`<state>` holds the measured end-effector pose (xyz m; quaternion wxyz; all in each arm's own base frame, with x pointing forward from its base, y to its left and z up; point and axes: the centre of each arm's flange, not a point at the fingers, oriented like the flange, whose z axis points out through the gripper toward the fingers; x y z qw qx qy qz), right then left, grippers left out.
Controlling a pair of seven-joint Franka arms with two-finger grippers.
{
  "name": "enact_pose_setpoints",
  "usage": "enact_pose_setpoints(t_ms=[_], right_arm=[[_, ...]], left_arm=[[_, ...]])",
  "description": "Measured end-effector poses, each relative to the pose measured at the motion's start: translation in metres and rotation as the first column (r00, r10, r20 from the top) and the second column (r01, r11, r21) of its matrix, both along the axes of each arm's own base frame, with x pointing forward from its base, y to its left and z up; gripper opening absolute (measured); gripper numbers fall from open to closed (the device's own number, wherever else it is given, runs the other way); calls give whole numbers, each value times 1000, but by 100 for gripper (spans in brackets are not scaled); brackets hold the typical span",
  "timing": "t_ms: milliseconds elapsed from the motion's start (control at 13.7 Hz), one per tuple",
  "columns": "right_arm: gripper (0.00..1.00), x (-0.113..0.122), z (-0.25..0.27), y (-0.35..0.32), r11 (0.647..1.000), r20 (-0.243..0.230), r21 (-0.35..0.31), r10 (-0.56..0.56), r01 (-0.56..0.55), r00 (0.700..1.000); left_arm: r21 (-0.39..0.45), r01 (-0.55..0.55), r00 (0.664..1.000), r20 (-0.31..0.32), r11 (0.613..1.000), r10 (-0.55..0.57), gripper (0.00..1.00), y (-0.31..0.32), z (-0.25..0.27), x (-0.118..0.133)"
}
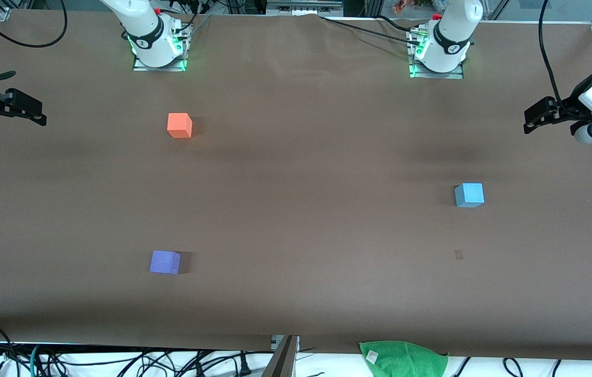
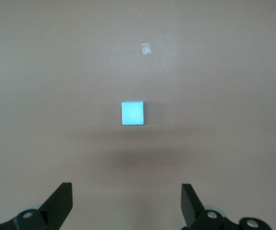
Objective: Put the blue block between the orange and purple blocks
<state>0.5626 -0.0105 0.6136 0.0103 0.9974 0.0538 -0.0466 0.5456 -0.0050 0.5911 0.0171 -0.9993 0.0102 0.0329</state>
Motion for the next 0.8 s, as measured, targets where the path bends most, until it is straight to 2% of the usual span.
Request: enact_pose_setpoints(t_ms=[364, 801], right_arm=[[100, 0, 0, 0, 1000, 1, 0, 0, 0, 1000], [100, 0, 0, 0, 1000, 2, 0, 0, 0, 1000]], left_arm=[[0, -2, 999, -44, 1000, 2, 100, 1, -12, 3], [-1, -7, 998, -56, 1000, 7, 100, 4, -18, 7]])
